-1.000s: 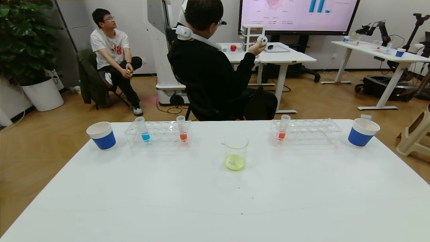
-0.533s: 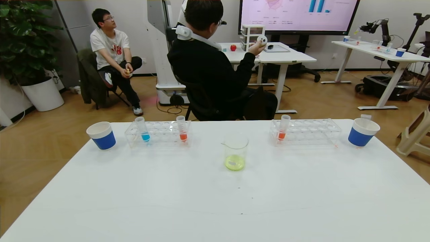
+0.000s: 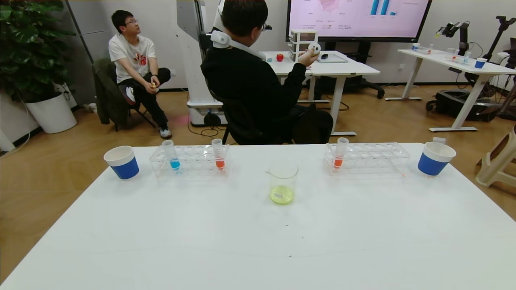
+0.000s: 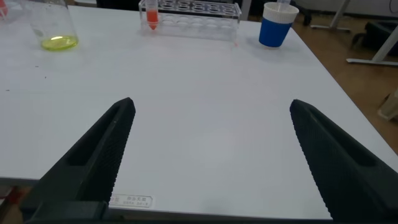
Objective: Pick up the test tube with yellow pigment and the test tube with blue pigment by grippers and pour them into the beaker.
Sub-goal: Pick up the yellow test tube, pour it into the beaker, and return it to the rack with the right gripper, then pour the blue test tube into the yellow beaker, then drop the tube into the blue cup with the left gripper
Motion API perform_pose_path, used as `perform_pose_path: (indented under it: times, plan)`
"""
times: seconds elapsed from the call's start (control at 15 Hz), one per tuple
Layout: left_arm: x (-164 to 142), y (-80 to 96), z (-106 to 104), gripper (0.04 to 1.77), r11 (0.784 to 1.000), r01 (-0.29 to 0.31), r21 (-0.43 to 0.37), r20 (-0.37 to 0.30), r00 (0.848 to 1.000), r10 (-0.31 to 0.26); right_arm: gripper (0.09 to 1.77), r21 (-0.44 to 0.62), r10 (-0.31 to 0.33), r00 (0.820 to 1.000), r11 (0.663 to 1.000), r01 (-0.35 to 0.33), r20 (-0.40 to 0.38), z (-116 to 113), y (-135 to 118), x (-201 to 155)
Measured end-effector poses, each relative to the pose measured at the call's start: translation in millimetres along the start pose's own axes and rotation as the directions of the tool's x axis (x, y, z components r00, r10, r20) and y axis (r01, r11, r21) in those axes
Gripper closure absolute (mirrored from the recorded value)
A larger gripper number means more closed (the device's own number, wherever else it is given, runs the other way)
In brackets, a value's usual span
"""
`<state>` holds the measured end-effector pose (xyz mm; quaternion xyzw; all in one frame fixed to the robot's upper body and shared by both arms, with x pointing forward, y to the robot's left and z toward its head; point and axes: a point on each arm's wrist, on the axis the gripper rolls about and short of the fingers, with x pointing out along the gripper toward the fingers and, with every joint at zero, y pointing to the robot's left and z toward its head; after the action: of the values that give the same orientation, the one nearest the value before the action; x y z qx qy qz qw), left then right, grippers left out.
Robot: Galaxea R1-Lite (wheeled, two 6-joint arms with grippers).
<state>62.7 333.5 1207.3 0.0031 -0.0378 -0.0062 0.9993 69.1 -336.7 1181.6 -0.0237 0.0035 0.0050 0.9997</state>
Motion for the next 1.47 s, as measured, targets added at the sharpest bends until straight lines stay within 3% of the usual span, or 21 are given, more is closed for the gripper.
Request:
perform_pose_path:
  times: [0.33,0.53,0.67,0.87,1.0,1.2,1.47]
  plan:
    - [20.0,0.7,95.3,0.06,1.0,0.02,0.014,0.086,0.996,-0.021,0.12,0.0,0.0,1.0,1.0,0.0,0.0,0.0,0.0,0.0]
    - [70.1,0.6,137.3,0.06,1.0,0.024,0.017,0.093,0.995,-0.026,0.12,0.0,0.0,1.0,1.0,0.0,0.0,0.0,0.0,0.0]
    - [114.2,0.2,147.1,0.06,0.999,0.027,0.018,0.064,0.998,-0.028,0.12,0.0,0.0,1.0,1.0,0.0,0.0,0.0,0.0,0.0]
    - [186.7,-2.0,139.0,0.06,0.999,0.038,0.013,0.016,0.999,-0.038,0.12,0.0,0.0,1.0,1.0,0.0,0.0,0.0,0.0,0.0]
    - [232.0,-4.8,122.0,0.06,0.999,0.044,0.011,-0.002,0.999,-0.044,0.12,0.0,0.0,1.0,1.0,0.0,0.0,0.0,0.0,0.0]
    - [289.4,-12.2,84.5,0.06,0.999,0.041,0.004,-0.023,0.999,-0.04,0.12,0.0,0.0,1.0,1.0,0.0,0.0,0.0,0.0,0.0]
    - [347.8,-24.7,28.5,0.06,1.0,-0.017,-0.008,-0.032,0.999,0.016,0.12,0.0,0.0,1.0,1.0,0.0,0.0,0.0,0.0,0.0]
